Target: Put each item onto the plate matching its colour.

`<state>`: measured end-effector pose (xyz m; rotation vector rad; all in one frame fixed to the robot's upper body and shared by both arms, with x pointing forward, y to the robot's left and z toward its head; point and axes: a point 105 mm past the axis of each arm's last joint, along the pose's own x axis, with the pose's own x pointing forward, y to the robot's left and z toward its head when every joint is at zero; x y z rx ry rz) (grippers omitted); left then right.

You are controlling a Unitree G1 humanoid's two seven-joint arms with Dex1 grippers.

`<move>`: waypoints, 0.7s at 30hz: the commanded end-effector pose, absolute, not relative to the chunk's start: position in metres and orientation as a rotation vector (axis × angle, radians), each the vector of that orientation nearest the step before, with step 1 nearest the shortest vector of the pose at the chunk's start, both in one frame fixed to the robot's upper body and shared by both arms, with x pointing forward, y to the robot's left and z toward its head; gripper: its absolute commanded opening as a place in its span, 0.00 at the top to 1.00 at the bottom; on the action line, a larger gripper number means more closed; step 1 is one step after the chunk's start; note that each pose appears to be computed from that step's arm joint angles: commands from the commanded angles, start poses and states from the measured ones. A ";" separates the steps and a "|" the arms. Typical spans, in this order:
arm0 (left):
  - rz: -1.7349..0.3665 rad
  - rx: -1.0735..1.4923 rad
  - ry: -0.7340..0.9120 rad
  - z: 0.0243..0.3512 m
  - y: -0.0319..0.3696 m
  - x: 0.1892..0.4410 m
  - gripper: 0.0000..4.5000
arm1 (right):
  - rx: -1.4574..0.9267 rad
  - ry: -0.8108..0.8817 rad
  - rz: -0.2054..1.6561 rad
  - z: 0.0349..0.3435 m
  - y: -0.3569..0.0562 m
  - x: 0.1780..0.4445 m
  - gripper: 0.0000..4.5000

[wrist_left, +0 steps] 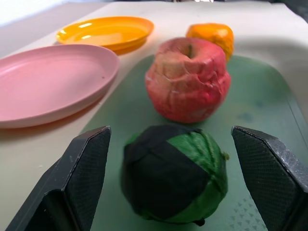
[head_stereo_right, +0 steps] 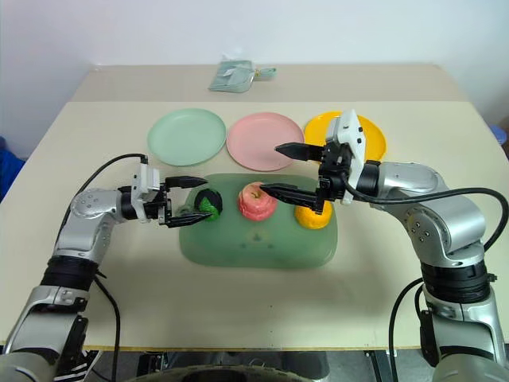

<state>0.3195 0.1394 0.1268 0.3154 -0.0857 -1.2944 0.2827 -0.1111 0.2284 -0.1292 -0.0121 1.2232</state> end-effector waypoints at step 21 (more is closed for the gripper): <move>-1.189 0.253 -0.182 0.135 0.148 0.331 0.56 | -0.152 -0.089 1.202 0.251 -0.108 0.282 0.00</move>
